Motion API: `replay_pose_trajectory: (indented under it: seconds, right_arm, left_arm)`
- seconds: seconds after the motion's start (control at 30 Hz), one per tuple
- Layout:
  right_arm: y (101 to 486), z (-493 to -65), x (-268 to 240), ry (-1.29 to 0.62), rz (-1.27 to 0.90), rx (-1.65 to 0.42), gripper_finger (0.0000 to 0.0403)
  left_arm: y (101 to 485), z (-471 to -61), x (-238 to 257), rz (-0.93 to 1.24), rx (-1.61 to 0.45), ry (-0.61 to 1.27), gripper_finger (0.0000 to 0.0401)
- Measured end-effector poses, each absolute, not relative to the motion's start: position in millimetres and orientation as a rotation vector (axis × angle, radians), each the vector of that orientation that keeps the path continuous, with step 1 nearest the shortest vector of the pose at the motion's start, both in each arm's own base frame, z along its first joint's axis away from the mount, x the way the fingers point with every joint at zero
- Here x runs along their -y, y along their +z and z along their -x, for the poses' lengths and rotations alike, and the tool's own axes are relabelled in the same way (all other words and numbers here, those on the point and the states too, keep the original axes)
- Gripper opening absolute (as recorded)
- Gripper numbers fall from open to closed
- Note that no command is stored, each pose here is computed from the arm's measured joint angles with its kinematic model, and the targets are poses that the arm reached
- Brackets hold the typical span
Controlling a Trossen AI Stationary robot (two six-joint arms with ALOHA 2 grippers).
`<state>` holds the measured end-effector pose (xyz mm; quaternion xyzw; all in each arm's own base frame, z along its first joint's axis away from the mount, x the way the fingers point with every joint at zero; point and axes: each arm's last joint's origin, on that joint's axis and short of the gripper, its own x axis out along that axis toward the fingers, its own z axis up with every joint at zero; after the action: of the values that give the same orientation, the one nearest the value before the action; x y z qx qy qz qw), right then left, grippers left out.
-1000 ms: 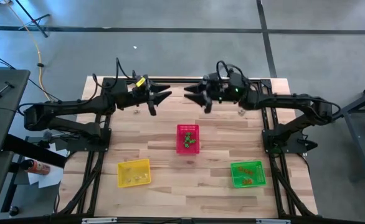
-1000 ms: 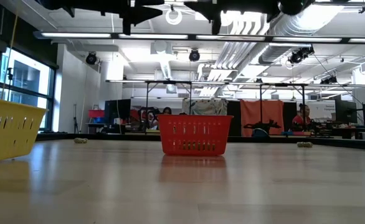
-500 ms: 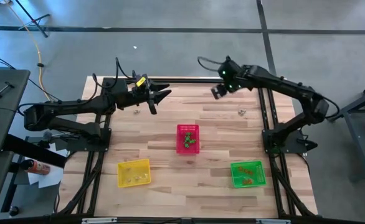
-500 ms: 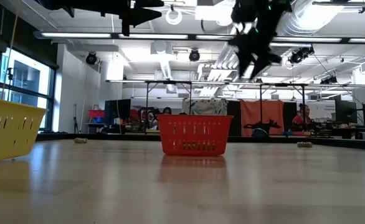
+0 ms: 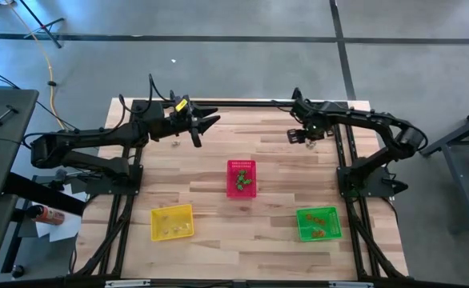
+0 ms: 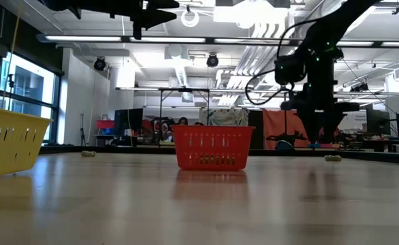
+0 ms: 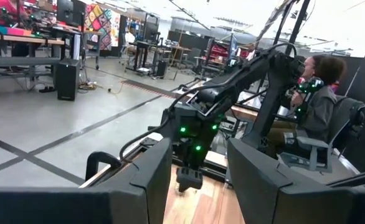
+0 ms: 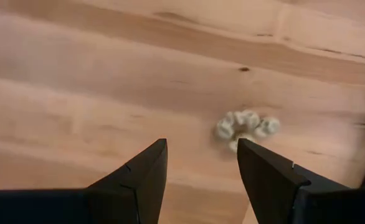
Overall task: Sort Halloween decoration
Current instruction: Put the white skull toy into the yellow bin
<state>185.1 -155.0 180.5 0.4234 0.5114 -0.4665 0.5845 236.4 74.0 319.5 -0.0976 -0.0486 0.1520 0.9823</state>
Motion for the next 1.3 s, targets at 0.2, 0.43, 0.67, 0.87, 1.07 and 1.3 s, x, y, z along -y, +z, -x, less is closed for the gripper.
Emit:
replay_pose_trajectory:
  seconds: [0.2,0.43,0.67,0.87,1.07,1.3]
  right_arm:
    - [173,-177,158,-1.110,-1.049,-1.182,0.0190]
    - [159,-173,158,-1.114,-1.091,-1.128,0.0191]
    - [149,-168,159,-1.136,-1.135,-1.084,0.0190]
    - [150,-170,161,-1.136,-1.126,-1.051,0.0190]
    - [145,-170,162,-1.150,-1.138,-1.071,0.0190]
    - [132,-173,165,-1.187,-1.155,-1.118,0.0190]
  left_arm:
    - [319,-236,-74,0.196,0.098,0.306,0.0145]
    - [319,-236,-74,0.196,0.098,0.310,0.0145]
    - [319,-236,-75,0.196,0.101,0.336,0.0145]
    - [319,-236,-75,0.196,0.101,0.336,0.0145]
    - [319,-236,-75,0.197,0.101,0.336,0.0145]
    - [319,-236,-75,0.197,0.101,0.336,0.0145]
